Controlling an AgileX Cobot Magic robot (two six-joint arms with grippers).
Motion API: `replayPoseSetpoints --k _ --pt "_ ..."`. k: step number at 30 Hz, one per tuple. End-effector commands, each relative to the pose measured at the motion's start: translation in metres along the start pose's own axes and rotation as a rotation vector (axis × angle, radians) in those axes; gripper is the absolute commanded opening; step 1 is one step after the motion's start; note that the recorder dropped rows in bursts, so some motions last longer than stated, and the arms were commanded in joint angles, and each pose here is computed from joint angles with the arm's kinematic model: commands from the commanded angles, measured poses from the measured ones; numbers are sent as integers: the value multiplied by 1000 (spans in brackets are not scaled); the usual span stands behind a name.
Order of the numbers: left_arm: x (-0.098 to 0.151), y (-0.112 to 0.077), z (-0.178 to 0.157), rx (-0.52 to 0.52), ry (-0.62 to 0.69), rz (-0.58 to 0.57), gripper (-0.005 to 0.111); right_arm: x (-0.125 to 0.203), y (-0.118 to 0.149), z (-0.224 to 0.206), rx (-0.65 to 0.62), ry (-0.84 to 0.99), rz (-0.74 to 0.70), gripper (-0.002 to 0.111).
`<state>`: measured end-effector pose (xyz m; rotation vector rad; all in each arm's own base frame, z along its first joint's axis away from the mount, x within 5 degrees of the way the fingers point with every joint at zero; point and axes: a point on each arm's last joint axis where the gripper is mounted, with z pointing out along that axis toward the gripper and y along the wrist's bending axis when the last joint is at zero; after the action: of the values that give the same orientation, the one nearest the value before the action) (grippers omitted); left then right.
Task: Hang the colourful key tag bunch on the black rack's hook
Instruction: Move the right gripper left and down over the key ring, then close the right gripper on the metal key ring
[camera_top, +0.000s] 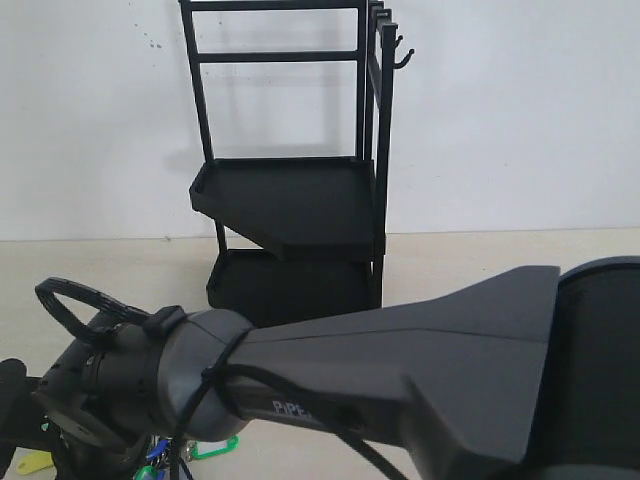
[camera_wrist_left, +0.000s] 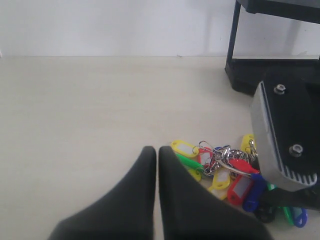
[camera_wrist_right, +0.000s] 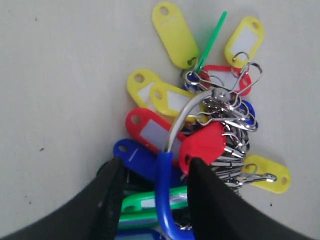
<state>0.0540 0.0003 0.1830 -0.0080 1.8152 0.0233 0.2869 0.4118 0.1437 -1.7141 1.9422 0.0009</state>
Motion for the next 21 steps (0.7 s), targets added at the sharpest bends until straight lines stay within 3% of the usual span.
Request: replayPoseSetpoints --k 1,21 --pt "-2 0 0 -3 -19 -18 4 -6 -7 0 53 -45 21 40" --pt "-2 0 0 -3 -19 -18 4 -6 -13 0 76 -74 32 40"
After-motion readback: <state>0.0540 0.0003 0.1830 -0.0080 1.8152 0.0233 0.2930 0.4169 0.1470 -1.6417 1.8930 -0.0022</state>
